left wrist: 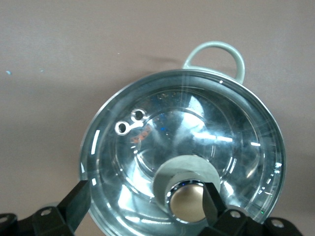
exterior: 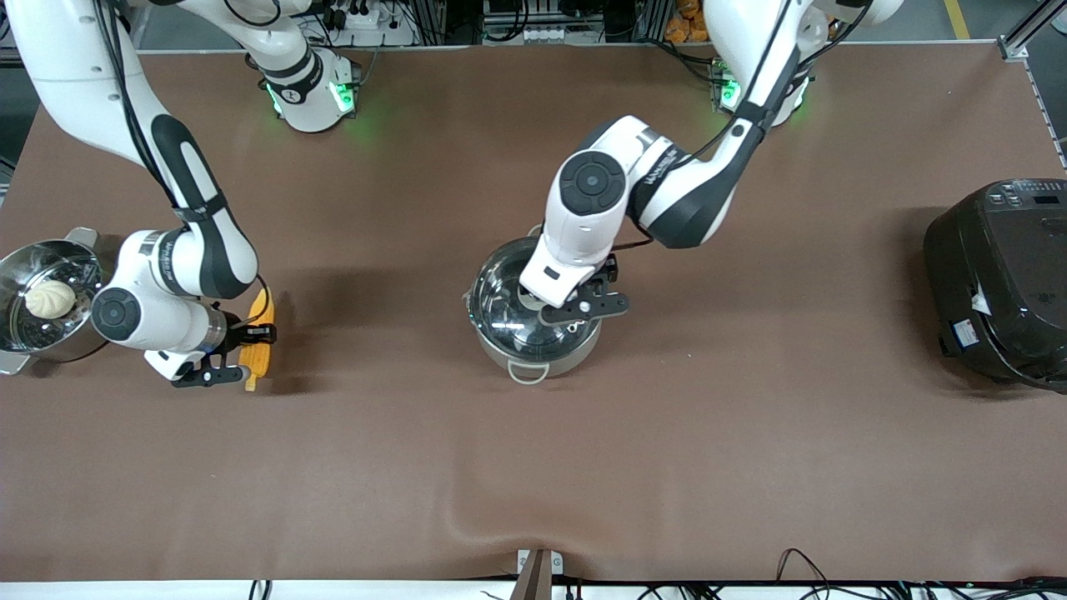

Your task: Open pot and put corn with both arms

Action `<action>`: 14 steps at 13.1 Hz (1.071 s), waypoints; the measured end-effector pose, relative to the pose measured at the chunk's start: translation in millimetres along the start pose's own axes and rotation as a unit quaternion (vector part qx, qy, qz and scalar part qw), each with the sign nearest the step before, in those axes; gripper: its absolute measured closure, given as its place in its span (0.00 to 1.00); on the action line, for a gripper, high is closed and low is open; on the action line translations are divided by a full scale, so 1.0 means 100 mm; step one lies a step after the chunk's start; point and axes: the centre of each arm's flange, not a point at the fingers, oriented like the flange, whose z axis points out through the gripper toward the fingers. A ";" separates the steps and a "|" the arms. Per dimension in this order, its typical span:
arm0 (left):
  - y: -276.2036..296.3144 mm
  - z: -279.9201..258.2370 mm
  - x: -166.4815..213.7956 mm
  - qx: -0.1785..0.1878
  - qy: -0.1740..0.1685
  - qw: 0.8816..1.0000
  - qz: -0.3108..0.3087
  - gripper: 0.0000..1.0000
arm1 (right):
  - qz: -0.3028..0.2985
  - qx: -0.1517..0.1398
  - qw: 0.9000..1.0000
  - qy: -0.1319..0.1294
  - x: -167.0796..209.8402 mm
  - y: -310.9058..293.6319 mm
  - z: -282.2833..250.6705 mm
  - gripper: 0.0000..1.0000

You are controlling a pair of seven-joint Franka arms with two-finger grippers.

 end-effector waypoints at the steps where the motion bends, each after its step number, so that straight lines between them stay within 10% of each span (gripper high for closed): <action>1: 0.05 0.05 -0.03 0.000 0.006 1.000 -0.002 0.00 | 0.003 0.011 1.000 -0.009 0.01 -0.05 -0.13 0.61; 9: 0.20 0.19 -0.10 -0.004 0.016 1.000 0.000 0.00 | 0.025 0.080 0.995 -0.059 0.06 -0.27 -0.55 0.61; 14: 0.24 0.20 -0.15 -0.002 0.017 1.000 0.005 0.18 | 0.001 0.095 0.990 -0.103 -0.01 -0.64 -0.54 0.61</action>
